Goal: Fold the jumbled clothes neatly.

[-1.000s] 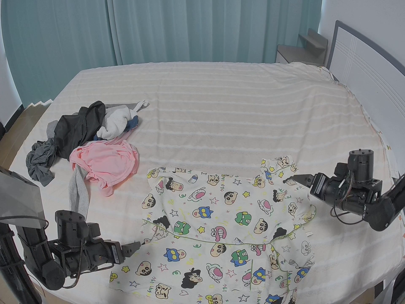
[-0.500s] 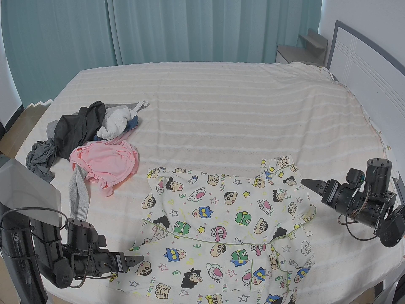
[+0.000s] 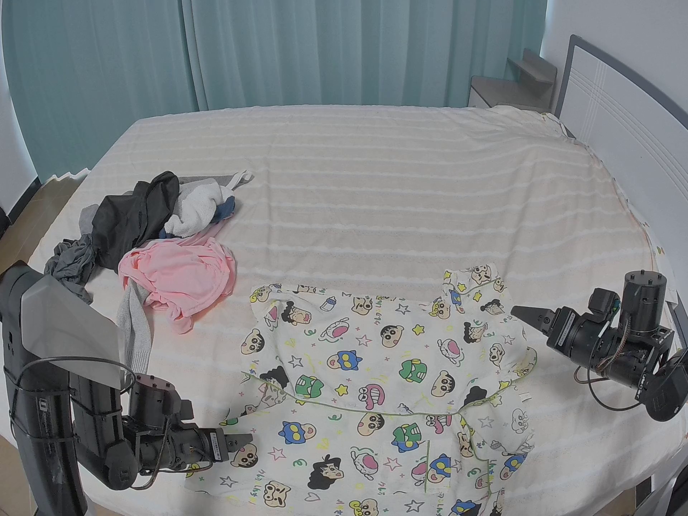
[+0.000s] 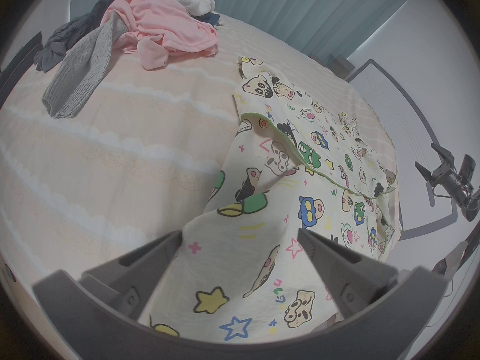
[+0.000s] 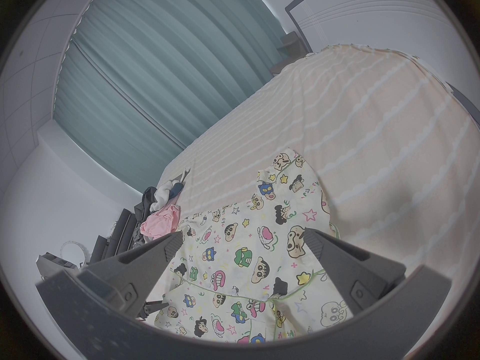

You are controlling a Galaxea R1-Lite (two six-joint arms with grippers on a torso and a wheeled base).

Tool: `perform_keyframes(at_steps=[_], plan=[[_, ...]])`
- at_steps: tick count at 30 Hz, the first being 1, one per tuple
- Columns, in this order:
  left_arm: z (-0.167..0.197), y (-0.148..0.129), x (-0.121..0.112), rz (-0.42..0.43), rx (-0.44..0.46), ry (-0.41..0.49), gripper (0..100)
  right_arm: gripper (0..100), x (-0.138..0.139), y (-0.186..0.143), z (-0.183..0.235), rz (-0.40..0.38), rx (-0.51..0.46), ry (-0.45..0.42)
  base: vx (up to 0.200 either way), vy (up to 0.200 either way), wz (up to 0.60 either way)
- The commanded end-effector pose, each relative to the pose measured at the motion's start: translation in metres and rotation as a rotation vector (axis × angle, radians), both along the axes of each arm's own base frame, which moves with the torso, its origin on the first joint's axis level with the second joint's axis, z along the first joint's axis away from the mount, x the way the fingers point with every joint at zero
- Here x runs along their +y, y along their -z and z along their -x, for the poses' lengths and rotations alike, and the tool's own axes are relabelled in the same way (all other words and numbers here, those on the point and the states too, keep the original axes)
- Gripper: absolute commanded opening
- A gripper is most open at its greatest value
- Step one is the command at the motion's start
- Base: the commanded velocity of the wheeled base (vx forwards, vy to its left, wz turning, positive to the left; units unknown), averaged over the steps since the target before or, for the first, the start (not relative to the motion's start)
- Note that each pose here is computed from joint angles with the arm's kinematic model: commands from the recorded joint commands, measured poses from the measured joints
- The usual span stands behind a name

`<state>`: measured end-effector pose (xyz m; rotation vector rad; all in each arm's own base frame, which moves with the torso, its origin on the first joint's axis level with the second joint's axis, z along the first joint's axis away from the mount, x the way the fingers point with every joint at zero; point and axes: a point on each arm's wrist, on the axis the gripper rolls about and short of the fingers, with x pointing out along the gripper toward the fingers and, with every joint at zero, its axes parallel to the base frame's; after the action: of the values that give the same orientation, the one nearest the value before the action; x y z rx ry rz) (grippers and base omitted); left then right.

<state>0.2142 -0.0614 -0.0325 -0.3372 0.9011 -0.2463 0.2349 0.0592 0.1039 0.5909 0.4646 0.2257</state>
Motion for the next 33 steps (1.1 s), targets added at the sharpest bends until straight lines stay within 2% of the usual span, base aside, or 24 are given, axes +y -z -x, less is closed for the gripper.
perform_keyframes(at_steps=[1, 11, 17, 18, 24, 30, 33], plan=[[0.0, 0.001, -0.003, -0.001, -0.009, 0.012, 0, 100, 0.0, 0.002, 0.0, 0.0, 0.009, 0.0, 0.0, 0.0, 0.0], [0.004, -0.013, -0.01, 0.01, -0.129, 0.027, 0, 100, 0.0, 0.003, 0.001, 0.002, 0.011, -0.001, 0.0, 0.0, 0.0], [0.013, -0.024, -0.027, 0.033, -0.183, 0.111, 0, 100, 0.0, 0.003, 0.001, 0.002, 0.011, -0.002, 0.0, 0.0, 0.0], [0.017, -0.028, -0.04, 0.044, -0.205, 0.169, 0, 100, 0.0, 0.003, 0.001, 0.002, 0.011, -0.002, 0.0, 0.0, 0.0], [0.026, -0.024, -0.071, 0.026, -0.226, 0.276, 0, 100, 0.0, 0.003, 0.001, 0.003, 0.013, -0.001, 0.0, 0.0, 0.0], [0.041, -0.019, -0.091, 0.026, -0.205, 0.372, 0, 100, 0.0, 0.003, 0.001, 0.004, 0.014, 0.0, 0.0, 0.0, 0.0], [0.048, -0.008, -0.097, 0.0, -0.169, 0.412, 0, 100, 0.0, 0.004, 0.0, 0.004, 0.017, 0.0, 0.0, 0.0, 0.0]])
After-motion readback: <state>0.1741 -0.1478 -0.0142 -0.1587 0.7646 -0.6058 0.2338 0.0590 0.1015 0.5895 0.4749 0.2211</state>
